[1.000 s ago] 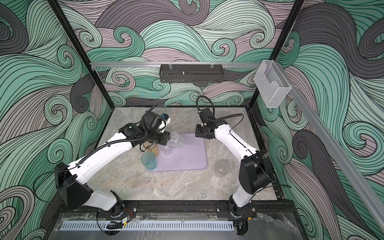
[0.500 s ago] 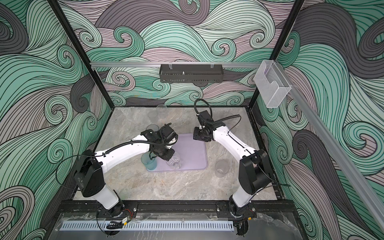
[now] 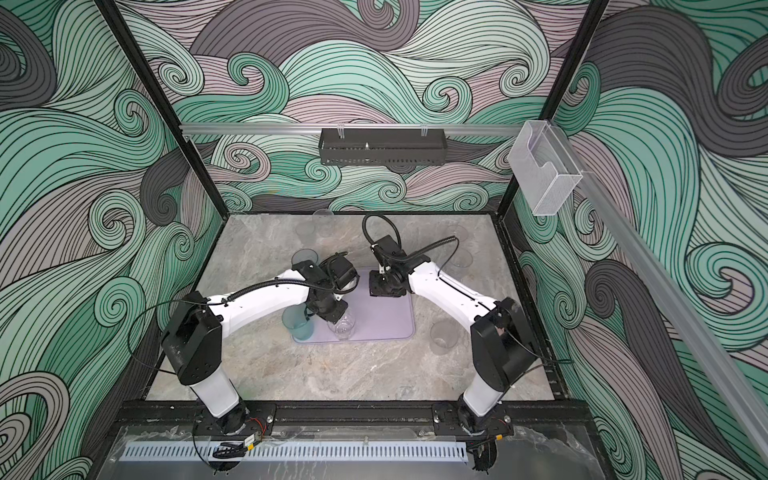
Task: Place the glasses into the tray
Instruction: 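Carry the clear cup with the left gripper over the tray toward the right gripper, then lower the clear cup onto the tray and open the left gripper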
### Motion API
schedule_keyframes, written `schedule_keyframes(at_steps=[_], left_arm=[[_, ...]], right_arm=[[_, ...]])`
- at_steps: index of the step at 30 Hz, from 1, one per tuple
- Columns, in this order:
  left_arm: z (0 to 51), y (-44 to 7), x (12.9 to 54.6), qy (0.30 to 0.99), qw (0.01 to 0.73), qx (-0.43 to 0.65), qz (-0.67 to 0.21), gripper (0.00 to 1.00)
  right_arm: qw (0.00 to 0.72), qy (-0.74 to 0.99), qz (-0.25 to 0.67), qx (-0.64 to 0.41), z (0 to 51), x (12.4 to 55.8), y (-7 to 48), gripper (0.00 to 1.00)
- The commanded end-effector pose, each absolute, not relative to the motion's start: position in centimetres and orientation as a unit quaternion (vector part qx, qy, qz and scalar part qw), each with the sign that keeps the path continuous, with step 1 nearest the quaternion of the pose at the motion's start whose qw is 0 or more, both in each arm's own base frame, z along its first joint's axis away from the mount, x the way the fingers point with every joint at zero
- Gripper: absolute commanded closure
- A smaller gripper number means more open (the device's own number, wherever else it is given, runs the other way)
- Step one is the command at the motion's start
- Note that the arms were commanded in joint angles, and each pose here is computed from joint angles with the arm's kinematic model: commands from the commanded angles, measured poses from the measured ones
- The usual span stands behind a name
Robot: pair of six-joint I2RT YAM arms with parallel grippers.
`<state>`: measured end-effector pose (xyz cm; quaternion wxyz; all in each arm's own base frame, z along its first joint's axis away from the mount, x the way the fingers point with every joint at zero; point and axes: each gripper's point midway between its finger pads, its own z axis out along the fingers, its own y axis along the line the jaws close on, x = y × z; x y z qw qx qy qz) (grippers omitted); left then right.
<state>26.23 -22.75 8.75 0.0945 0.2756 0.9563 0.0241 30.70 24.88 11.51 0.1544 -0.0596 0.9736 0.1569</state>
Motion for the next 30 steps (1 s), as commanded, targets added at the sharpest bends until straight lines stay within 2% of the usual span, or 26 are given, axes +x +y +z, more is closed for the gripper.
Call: schedule_keyframes(at_steps=[1,5,9,18,25,30], left_arm=[[8.6,-21.5,26.5,0.958,0.087,0.268,0.053,1.0],[9.2,-21.7,26.5,0.959,0.091,0.263,0.048,0.96],[9.9,-21.9,26.8,0.96,0.1,0.257,0.043,0.88],[13.3,-22.5,27.2,0.959,0.136,0.247,0.017,0.74],[16.0,-21.7,27.4,0.956,0.169,0.239,0.008,0.72],[18.3,-19.5,28.8,0.951,0.226,0.209,0.007,0.72]], right_arm=[[0.129,0.979,0.145,-0.06,10.1,28.9,24.3,0.54],[0.107,0.981,0.146,-0.068,9.0,27.0,24.5,0.54],[0.083,0.983,0.148,-0.073,7.6,25.3,25.0,0.55],[0.054,0.982,0.171,-0.059,6.0,23.7,26.4,0.55],[0.04,0.98,0.189,-0.051,5.2,23.2,27.8,0.56],[0.039,0.979,0.195,-0.051,4.9,23.3,28.9,0.56]])
